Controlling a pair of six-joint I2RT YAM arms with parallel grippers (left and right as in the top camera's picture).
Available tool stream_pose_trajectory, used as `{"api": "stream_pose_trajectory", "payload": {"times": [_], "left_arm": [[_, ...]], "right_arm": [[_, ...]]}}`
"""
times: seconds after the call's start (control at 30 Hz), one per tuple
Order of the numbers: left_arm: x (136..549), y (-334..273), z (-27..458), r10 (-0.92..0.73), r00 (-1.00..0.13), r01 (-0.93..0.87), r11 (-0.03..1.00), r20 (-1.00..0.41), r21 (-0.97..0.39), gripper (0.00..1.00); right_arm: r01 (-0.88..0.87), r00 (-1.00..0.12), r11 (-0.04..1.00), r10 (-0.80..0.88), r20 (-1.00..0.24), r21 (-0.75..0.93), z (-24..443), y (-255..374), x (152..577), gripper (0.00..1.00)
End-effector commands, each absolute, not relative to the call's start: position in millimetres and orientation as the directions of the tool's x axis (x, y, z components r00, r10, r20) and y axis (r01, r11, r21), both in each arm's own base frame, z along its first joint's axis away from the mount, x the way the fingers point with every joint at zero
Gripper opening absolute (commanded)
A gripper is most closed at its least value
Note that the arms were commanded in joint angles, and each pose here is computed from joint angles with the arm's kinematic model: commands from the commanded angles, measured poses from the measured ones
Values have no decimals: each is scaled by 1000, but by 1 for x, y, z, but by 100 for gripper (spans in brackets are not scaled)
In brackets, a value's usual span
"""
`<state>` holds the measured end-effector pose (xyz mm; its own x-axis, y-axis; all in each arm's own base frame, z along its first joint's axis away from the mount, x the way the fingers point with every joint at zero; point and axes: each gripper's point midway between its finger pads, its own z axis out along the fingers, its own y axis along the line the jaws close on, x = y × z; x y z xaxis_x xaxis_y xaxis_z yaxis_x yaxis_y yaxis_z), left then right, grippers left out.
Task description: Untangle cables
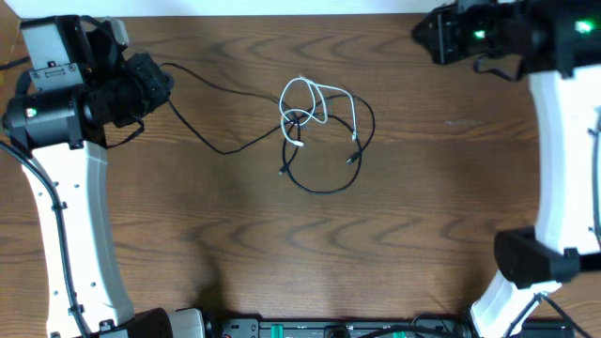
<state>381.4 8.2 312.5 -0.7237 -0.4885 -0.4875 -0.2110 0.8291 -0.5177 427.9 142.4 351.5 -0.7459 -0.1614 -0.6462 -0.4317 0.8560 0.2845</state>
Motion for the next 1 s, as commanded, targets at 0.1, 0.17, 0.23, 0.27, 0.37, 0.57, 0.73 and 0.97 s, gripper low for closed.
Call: {"api": "stream_pose_trajectory", "payload": {"times": [0.1,0.17,0.23,0.27,0.37,0.57,0.73,0.97], "left_arm": [[382,0,309,-456,-743,-185,844,-490,-504,8],[381,-2,308,-452,-748,-183,844,-486,-504,8],[380,-3,307,-452,-750,-185,844,-482,-503,7],[380,-3,307,-452,-752,-186,844,-480,-503,7],[379,-3,306,-452,-753,-188,844,-477,-503,8],[376,-3,304,-457,-760,-199,840,-461,-504,8],[376,-4,303,-458,-762,-201,840,-459,-504,7],[376,-3,304,-457,-761,-201,840,-459,-504,7]], "right_arm": [[-474,-801,811,-236,-550,344,279,189,456,55],[-500,-804,785,-262,-534,367,260,210,462,58],[-515,-811,771,-295,-505,376,235,231,465,60],[-518,-814,766,-306,-493,380,227,237,465,61],[-494,-851,766,-329,-410,411,189,258,461,62],[-445,-895,778,-373,-244,443,127,279,443,57],[-388,-921,799,-347,-175,459,97,291,441,49],[-460,-886,759,-354,-301,461,74,328,467,40]]}}
